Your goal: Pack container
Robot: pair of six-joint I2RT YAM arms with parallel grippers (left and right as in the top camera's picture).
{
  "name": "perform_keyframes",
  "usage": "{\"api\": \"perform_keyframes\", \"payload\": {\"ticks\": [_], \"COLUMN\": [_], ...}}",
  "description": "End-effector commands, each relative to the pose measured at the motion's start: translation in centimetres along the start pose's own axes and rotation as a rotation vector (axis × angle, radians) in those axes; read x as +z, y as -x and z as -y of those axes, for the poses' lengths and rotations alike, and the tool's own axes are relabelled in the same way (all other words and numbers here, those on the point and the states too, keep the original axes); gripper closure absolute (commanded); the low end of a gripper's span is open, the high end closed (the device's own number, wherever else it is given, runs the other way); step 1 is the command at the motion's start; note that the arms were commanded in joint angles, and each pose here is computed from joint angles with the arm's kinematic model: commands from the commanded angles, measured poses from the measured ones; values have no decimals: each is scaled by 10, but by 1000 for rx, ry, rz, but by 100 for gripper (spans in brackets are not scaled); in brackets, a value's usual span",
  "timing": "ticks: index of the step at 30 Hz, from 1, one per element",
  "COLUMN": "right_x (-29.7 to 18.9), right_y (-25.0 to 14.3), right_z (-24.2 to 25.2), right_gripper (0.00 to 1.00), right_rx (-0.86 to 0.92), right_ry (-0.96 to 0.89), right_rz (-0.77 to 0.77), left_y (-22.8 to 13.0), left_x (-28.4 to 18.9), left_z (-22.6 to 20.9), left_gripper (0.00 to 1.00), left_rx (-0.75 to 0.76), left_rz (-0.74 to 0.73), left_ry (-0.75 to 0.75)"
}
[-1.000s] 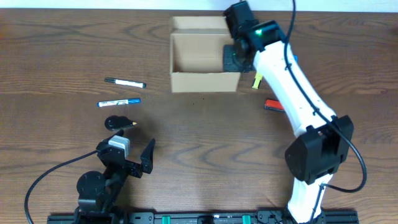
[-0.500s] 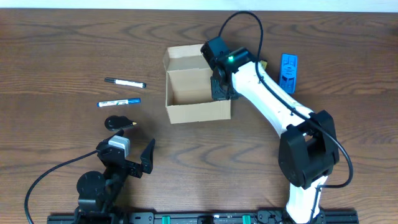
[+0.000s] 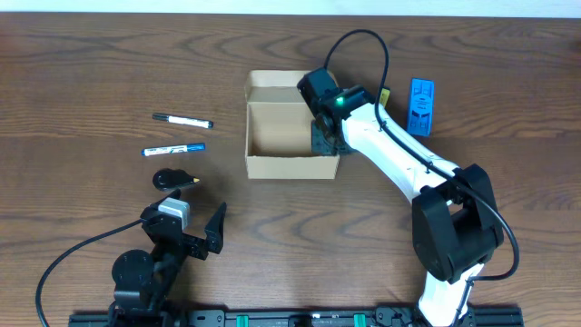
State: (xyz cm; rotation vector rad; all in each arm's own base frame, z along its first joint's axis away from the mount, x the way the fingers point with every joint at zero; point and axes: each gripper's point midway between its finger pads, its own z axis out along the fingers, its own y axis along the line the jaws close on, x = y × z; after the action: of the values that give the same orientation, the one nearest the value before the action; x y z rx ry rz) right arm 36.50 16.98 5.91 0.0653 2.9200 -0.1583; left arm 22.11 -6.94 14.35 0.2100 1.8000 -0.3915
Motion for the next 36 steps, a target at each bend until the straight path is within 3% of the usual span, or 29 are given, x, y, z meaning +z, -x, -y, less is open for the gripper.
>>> {"api": "perform_keyframes", "payload": {"ticks": [1, 3, 18, 28, 36], "right_x": [8, 6, -109, -51, -19], "right_y": [-7, -8, 6, -17, -21], "right_z": [4, 2, 17, 6, -3], "right_gripper": [40, 31, 28, 39, 47], "right_rx": [5, 6, -70, 31, 41], "right_ry": [-24, -5, 155, 190, 236], "right_rz": [-23, -32, 185, 105, 146], "left_y": [-11, -11, -11, -11, -11], "left_x": [2, 2, 2, 2, 2], "left_z": [-3, -3, -3, -3, -3], "left_gripper": [5, 5, 5, 4, 5], "left_rx": [6, 6, 6, 6, 6], "left_rz": [-22, -22, -22, -22, -22], "left_ry": [5, 5, 5, 5, 5]}}
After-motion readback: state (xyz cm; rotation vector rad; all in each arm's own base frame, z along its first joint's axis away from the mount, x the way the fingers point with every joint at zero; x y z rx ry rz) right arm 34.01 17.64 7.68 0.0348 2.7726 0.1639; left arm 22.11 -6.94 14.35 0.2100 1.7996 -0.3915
